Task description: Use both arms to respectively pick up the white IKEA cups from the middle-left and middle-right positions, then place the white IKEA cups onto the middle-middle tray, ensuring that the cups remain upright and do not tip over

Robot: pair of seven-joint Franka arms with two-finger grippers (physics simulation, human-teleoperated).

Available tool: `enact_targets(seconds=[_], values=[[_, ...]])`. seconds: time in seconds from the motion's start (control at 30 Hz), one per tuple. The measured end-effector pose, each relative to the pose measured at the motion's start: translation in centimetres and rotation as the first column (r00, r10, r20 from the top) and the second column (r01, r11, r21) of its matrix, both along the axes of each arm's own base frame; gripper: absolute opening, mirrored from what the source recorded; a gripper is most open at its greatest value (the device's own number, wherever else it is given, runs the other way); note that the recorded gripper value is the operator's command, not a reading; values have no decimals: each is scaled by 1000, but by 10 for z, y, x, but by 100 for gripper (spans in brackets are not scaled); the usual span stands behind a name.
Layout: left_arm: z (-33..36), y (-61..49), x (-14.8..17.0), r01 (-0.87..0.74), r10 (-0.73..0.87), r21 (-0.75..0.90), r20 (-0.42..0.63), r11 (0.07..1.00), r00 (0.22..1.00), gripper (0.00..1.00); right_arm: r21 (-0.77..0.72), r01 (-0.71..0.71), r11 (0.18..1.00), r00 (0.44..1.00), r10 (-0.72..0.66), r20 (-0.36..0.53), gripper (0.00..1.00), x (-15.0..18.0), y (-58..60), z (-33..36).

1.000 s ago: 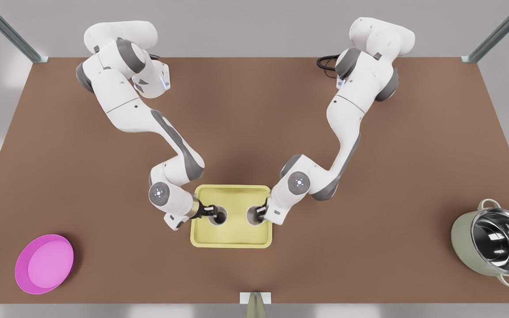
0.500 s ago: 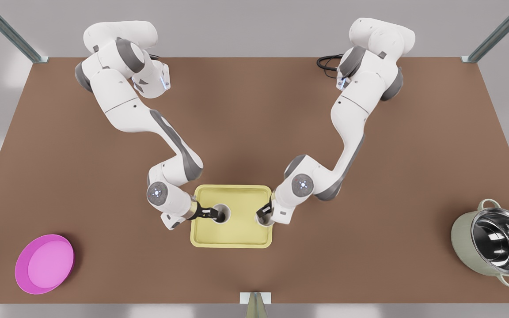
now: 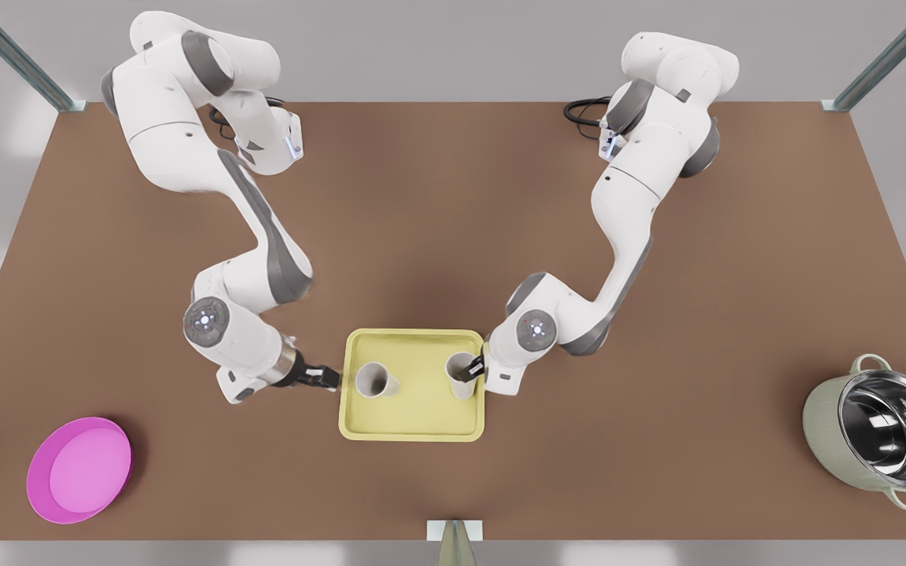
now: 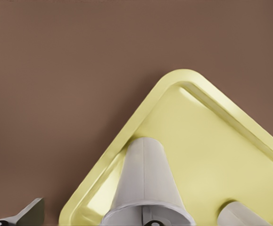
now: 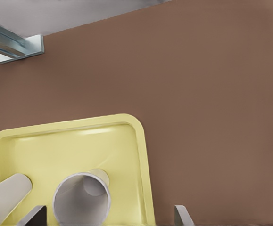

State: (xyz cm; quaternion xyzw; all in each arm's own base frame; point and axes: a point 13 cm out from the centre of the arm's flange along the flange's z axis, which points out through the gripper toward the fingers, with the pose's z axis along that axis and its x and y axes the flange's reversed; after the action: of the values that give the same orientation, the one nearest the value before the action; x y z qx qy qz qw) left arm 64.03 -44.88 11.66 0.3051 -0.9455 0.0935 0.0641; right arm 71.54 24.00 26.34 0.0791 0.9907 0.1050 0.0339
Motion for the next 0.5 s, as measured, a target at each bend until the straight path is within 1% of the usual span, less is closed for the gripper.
enact_targets(seconds=[0.1,0.13,0.17,0.23,0.3,0.33,0.37,0.4,0.43,0.5], values=[[21,2,3,-6,6,0,7,1000,1000,100,-55,81,995,996,-83,-25,100,12,-96,32],[30,3,3,-8,8,1,9,1000,1000,100,-80,100,992,994,-103,-30,100,10,-130,46],[52,4,5,-8,8,0,23,1000,1000,100,-108,111,988,993,-115,-31,100,5,-158,66],[140,27,15,-27,26,6,72,1000,997,100,-157,109,982,993,-114,-23,100,-17,-189,124],[252,120,38,-108,105,17,128,994,986,100,-186,99,978,994,-108,-34,100,-37,-208,164],[288,183,42,-139,131,56,131,989,983,100,-193,90,977,994,-100,-45,100,-44,-212,177],[311,241,39,-151,137,109,123,983,983,100,-199,81,977,994,-95,-61,100,-52,-218,184],[328,304,18,-164,142,206,118,965,983,100,-204,70,976,992,-89,-87,100,-63,-222,187],[331,337,-5,-143,124,266,88,953,988,100,-207,55,977,991,-80,-111,100,-75,-223,190],[328,364,-29,-64,63,291,12,955,998,100,-210,25,977,988,-57,-145,100,-93,-221,196]])
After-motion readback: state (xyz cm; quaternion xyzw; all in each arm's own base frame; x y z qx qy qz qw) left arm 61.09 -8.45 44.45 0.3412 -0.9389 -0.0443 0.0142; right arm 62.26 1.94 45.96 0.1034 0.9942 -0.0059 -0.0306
